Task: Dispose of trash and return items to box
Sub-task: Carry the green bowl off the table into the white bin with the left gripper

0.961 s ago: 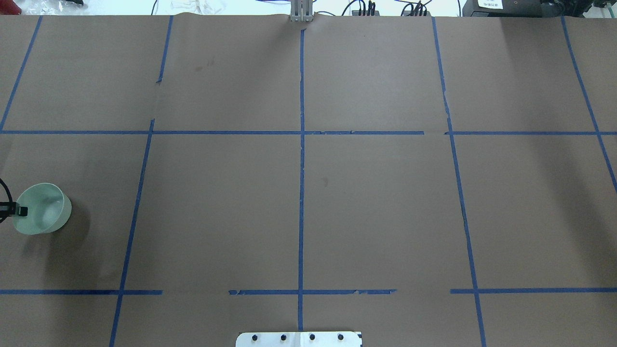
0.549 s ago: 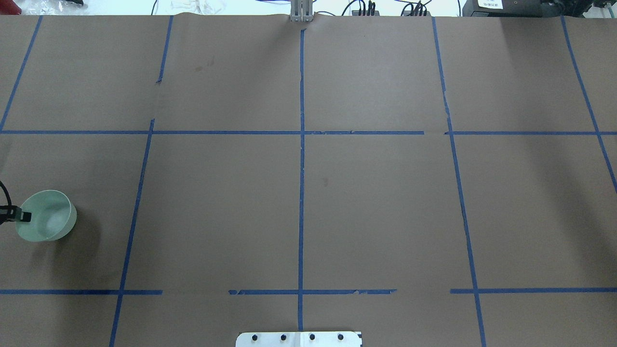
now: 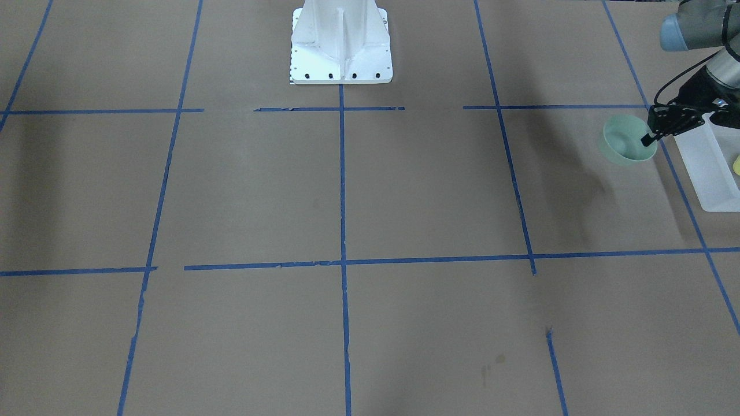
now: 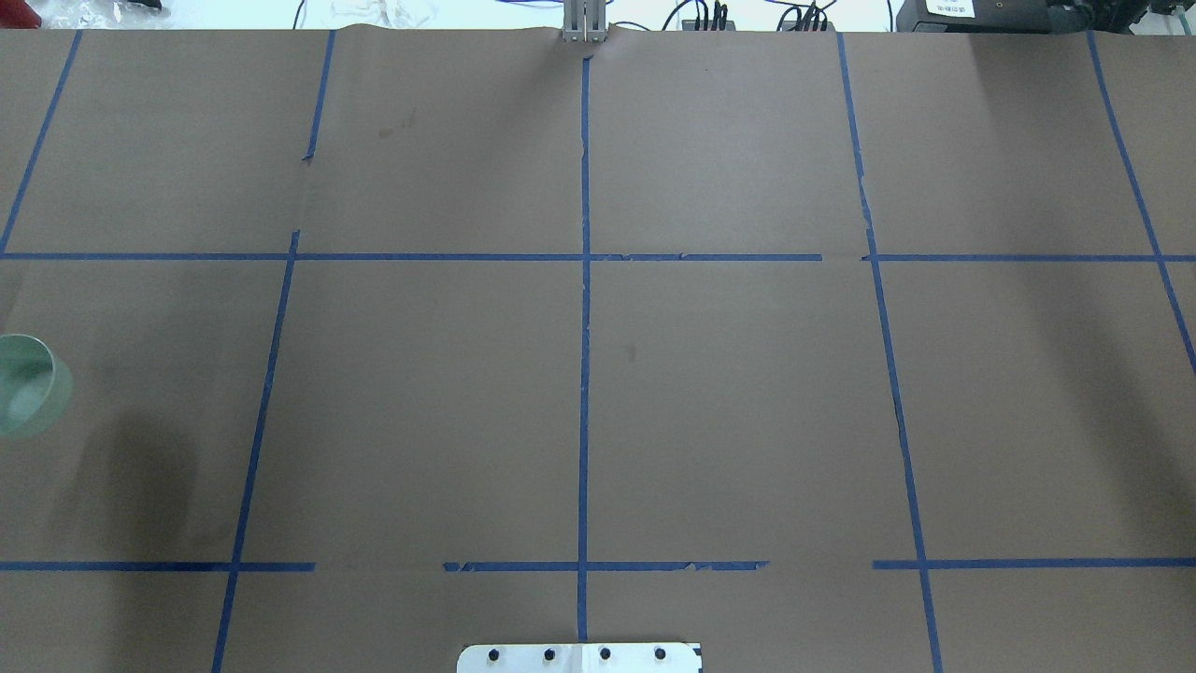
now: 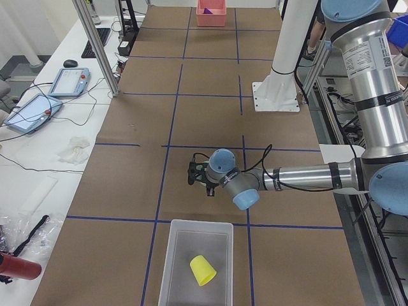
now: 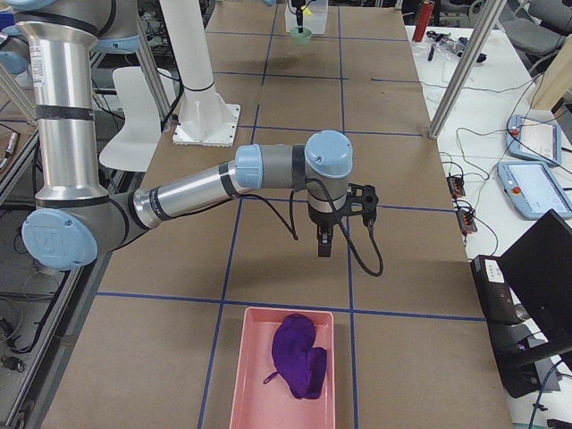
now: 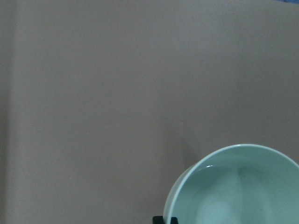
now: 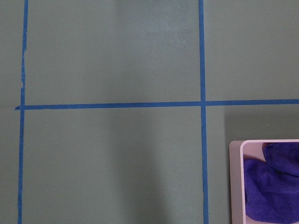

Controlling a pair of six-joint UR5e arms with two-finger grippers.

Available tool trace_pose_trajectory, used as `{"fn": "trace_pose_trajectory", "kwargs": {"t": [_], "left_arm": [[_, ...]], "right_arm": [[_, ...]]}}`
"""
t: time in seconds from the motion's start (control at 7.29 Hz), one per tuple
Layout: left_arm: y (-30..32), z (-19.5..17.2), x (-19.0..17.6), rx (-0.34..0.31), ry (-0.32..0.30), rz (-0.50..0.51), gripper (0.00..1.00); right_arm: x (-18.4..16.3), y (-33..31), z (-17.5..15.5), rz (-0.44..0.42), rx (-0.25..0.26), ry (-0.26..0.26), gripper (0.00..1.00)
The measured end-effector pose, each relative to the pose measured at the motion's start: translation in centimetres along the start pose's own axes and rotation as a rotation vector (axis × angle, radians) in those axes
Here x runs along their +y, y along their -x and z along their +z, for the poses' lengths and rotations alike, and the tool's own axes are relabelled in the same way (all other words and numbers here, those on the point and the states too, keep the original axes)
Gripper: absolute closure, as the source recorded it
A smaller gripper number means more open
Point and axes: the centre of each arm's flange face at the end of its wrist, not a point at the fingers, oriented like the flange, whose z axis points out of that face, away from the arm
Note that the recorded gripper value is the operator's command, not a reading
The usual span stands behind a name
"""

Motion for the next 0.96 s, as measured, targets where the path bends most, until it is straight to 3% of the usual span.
{"fn": "trace_pose_trajectory", "kwargs": {"t": [0.27, 0.55, 0.96], "left_arm": [[5.8, -4.8, -3.5, -0.114, -0.049, 0.057, 1.00], [12.9, -8.8, -5.7, -0.201, -0.051, 0.094, 1.00], [23.3, -10.5, -4.1, -0.248, -0.033, 0.085, 1.00]], "right_arm": [[1.2, -2.0, 1.9, -0.003, 0.004, -0.002, 0.00], [2.3, -4.0, 3.6, -0.005, 0.029, -0.004, 0.00], [3.4, -5.5, 4.9, -0.001, 0.051, 0.019, 0.00]]}}
